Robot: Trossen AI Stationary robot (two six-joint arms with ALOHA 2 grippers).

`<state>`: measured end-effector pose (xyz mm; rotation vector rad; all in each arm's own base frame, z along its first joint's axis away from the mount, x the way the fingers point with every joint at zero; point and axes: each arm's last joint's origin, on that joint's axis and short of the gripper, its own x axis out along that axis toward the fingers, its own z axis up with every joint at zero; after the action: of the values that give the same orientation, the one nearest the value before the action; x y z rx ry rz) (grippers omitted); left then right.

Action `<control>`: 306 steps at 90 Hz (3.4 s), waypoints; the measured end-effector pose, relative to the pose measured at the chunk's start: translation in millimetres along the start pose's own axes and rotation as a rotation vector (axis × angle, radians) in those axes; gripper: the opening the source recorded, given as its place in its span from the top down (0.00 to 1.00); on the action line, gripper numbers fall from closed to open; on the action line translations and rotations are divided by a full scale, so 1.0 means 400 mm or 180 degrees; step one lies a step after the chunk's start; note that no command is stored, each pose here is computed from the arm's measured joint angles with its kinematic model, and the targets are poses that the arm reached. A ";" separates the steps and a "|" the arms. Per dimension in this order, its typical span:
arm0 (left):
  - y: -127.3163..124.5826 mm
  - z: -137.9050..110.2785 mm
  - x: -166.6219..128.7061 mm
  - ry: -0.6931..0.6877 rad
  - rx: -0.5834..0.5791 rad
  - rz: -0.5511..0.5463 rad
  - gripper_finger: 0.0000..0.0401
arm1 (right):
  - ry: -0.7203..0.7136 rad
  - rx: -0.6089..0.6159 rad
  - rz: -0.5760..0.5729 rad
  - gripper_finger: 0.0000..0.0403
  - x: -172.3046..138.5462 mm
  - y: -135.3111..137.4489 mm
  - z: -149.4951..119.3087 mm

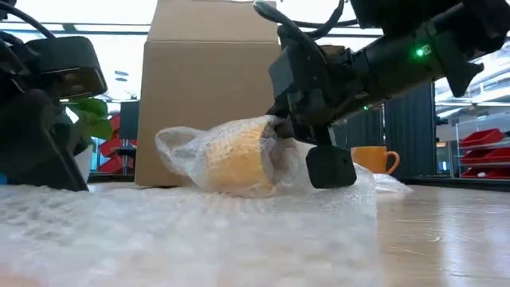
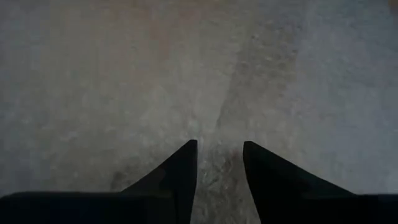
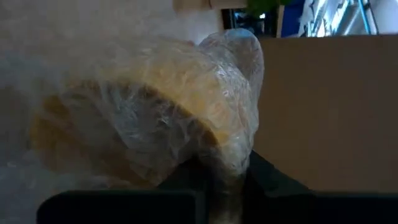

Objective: Wrap mug
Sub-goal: Wrap the yellow mug with the bubble wrap

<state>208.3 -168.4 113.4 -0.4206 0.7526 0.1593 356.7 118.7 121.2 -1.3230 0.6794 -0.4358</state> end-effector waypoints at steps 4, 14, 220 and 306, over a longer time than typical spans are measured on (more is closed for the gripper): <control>-0.011 0.005 0.000 -0.0045 0.0004 -0.0146 0.71 | 0.0024 -0.0029 0.0014 0.95 0.002 0.002 -0.003; -0.041 0.028 -0.008 -0.0299 0.0015 -0.0525 0.71 | 0.0009 -0.0060 0.0044 0.90 0.003 0.003 -0.004; 0.045 0.110 0.096 -0.0789 0.0263 0.0120 0.71 | -0.1318 0.3410 0.1924 0.55 -0.051 -0.078 -0.049; -0.030 0.290 -0.054 -0.0901 0.0895 0.1513 0.71 | -0.1351 0.2816 0.1947 0.55 -0.077 -0.036 -0.008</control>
<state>269.2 -129.7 207.6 0.0560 0.5730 0.5402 333.0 133.3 141.2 -0.3080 0.4125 0.0674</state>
